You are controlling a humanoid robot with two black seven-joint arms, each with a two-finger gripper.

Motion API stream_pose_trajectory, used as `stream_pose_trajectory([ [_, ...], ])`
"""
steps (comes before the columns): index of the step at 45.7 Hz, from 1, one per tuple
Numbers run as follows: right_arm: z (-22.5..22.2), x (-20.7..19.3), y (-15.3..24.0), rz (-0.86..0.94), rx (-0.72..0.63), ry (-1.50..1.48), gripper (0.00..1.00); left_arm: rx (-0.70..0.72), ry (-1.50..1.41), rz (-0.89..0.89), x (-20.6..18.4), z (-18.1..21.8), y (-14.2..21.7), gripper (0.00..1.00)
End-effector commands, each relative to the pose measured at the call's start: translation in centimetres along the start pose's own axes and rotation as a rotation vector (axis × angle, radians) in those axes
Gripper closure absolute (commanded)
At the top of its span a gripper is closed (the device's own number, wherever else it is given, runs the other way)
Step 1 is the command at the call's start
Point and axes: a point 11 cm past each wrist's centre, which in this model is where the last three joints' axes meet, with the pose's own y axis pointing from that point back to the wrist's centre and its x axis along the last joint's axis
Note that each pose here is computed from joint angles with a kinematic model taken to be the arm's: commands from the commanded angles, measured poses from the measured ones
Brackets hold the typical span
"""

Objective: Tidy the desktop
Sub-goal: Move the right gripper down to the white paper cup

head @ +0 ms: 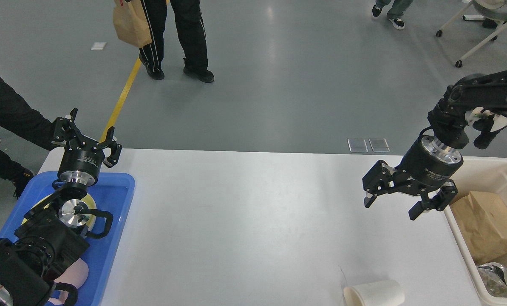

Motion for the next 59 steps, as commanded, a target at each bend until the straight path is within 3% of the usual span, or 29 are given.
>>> stream_pose_trajectory([
  [1,0.7,-0.2,-0.1,-0.008,0.018,-0.032,0.00,0.000,0.001,-0.001,0.0,0.0,0.0,0.04],
  [17,5.6,-2.2,-0.8,-0.062,0.068,-0.187,0.00,0.000,0.001,-0.002,0.0,0.0,0.0,0.04],
  [30,9.7,-5.0,-6.2,-0.195,0.082,-0.317,0.00,0.000,0.001,-0.002,0.0,0.0,0.0,0.04],
  [36,9.4,-5.2,-9.4,-0.186,0.153,-0.413,0.00,0.000,0.001,-0.002,0.0,0.0,0.0,0.04],
  [48,10.2,-5.2,-13.1,-0.095,0.199,-0.588,0.00,0.000,0.001,-0.002,0.0,0.0,0.0,0.04],
  [59,10.6,-6.6,-16.3,-0.120,0.219,-0.664,0.00,0.000,0.001,-0.002,0.0,0.0,0.0,0.04],
])
